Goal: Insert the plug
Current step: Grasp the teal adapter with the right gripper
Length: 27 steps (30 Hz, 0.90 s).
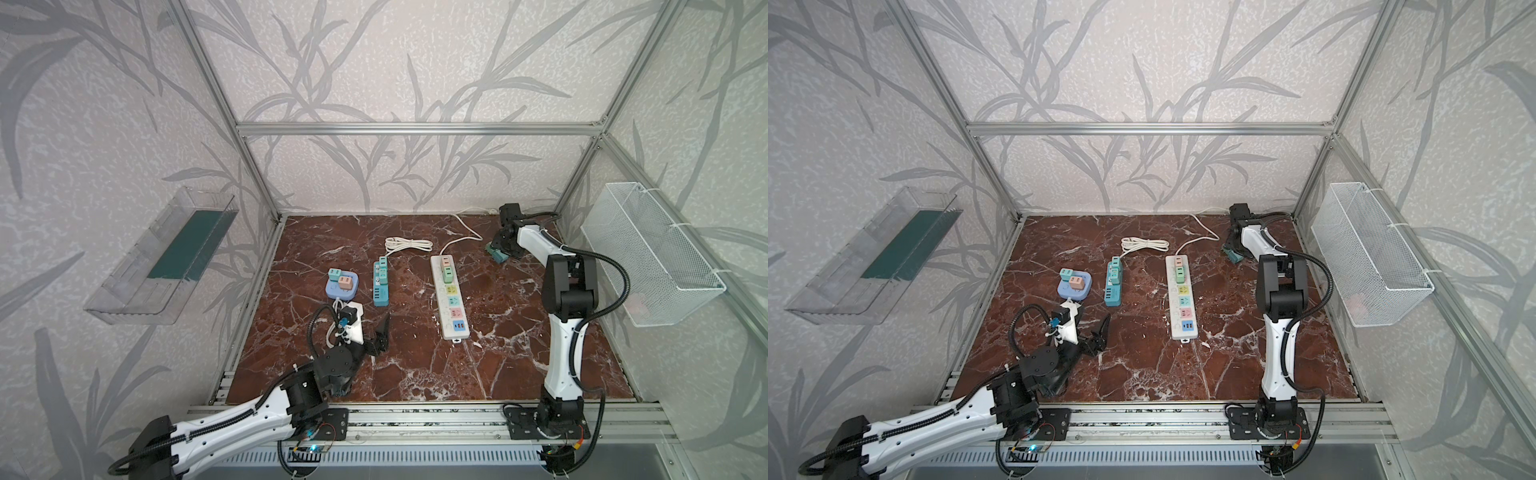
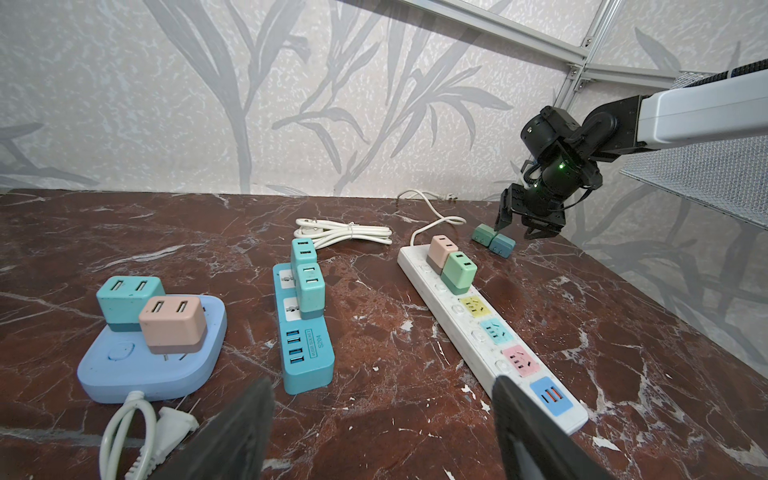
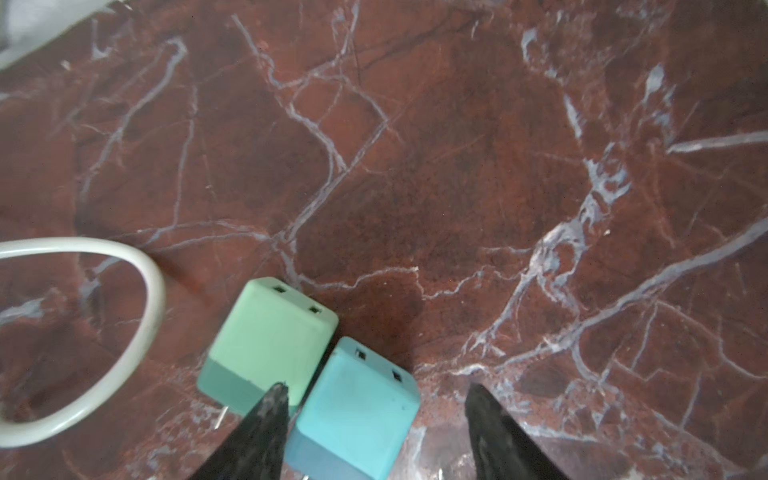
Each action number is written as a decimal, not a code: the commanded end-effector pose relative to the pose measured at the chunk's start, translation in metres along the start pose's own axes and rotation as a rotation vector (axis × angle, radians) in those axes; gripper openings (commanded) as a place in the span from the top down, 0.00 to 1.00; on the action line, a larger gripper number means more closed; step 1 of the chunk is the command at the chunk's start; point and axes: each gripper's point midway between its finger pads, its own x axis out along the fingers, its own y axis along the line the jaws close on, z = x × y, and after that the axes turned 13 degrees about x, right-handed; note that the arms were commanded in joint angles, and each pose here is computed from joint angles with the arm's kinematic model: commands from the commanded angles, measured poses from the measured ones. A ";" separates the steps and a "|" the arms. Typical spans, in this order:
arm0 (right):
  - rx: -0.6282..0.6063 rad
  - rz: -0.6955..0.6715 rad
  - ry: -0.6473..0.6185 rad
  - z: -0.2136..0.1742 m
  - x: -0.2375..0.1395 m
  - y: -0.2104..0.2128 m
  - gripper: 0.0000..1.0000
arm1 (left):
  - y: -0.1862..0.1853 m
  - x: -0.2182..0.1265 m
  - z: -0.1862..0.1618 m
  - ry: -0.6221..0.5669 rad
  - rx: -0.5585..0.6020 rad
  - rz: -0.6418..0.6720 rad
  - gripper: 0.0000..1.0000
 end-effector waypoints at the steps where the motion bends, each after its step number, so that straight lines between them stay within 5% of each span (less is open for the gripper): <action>1: 0.024 -0.019 0.045 -0.005 0.003 -0.008 0.35 | 0.003 0.001 0.013 -0.032 -0.023 0.020 0.17; 16: 0.018 0.070 0.153 -0.041 -0.007 -0.025 0.38 | 0.000 0.003 0.011 -0.028 -0.038 0.001 0.16; 23: 0.010 0.076 0.156 -0.043 -0.011 -0.030 0.49 | 0.001 0.001 0.012 -0.031 -0.050 -0.005 0.16; 27: 0.009 0.101 0.157 -0.046 -0.014 -0.028 0.65 | 0.002 0.000 0.014 -0.036 -0.057 -0.005 0.16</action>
